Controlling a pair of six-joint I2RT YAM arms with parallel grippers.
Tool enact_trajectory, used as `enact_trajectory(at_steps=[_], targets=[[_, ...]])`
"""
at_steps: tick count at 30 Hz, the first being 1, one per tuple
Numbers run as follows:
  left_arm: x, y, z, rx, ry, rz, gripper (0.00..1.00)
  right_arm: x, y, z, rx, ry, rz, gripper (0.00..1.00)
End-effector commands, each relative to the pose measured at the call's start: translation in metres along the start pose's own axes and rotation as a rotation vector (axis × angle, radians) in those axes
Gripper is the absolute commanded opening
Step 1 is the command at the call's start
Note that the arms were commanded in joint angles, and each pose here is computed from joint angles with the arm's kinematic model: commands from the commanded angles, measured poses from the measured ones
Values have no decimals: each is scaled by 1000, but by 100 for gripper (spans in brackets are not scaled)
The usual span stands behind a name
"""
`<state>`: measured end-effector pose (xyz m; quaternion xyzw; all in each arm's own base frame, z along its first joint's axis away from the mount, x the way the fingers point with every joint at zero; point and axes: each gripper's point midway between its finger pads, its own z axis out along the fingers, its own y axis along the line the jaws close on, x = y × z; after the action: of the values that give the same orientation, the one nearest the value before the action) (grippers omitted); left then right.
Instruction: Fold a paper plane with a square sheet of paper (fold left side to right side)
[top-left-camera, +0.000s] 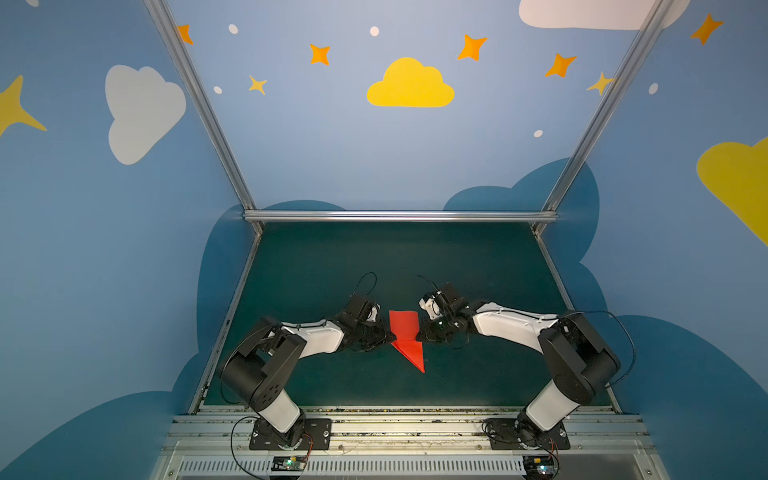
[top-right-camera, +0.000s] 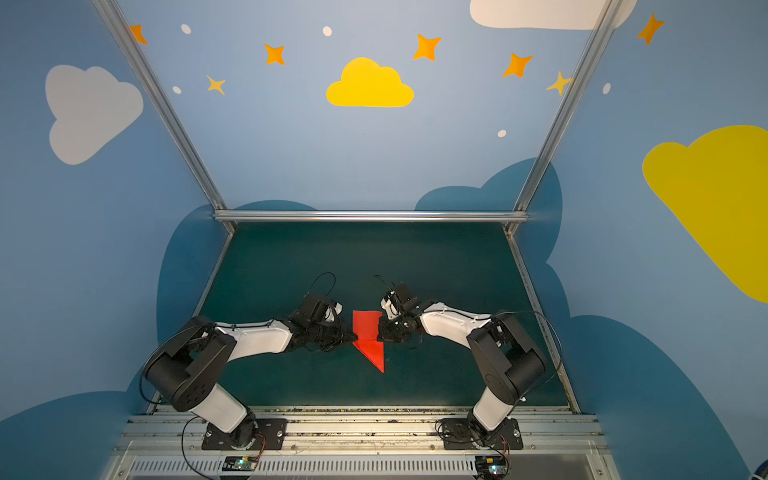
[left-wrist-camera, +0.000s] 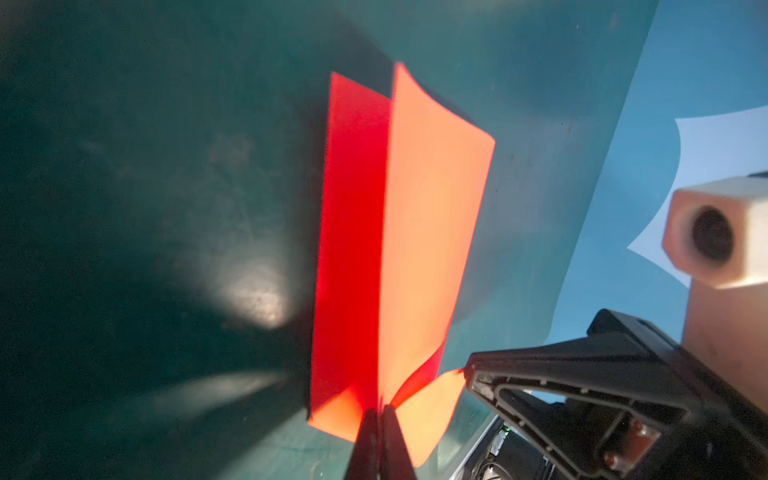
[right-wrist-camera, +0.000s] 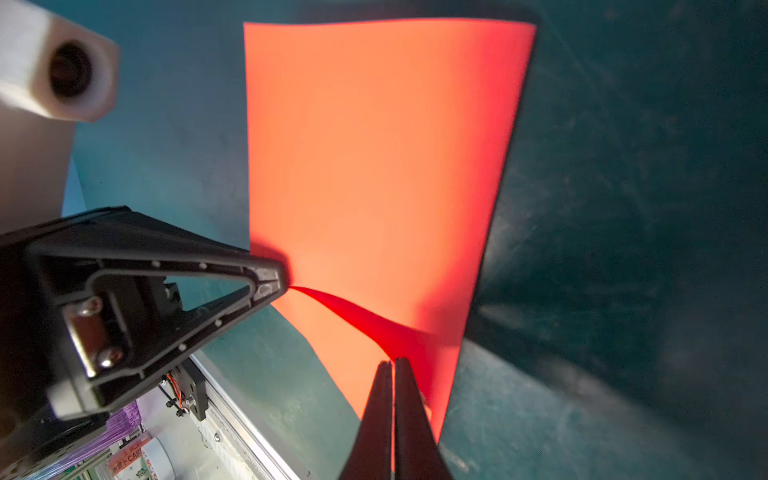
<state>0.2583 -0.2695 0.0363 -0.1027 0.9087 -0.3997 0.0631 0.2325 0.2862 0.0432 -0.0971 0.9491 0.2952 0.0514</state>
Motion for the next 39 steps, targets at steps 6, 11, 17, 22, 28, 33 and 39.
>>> enact_trajectory(at_steps=[6,11,17,22,28,33,39], targets=[[3,-20,-2,4,3,-13,3,16,19,-27,20,-14,-138,14],[8,-24,-5,-21,-15,-73,3,42,15,-19,120,7,-223,33],[12,-20,-11,-46,-66,-169,3,50,16,-9,204,-9,-287,37],[15,-20,-17,-59,-99,-204,3,48,19,-4,266,-30,-343,39],[16,-21,-21,-68,-110,-225,3,43,19,1,348,-45,-389,39],[16,-21,-22,-68,-114,-232,3,44,23,4,385,-47,-421,37],[16,-19,-22,-77,-120,-234,3,49,20,8,403,-36,-424,32]])
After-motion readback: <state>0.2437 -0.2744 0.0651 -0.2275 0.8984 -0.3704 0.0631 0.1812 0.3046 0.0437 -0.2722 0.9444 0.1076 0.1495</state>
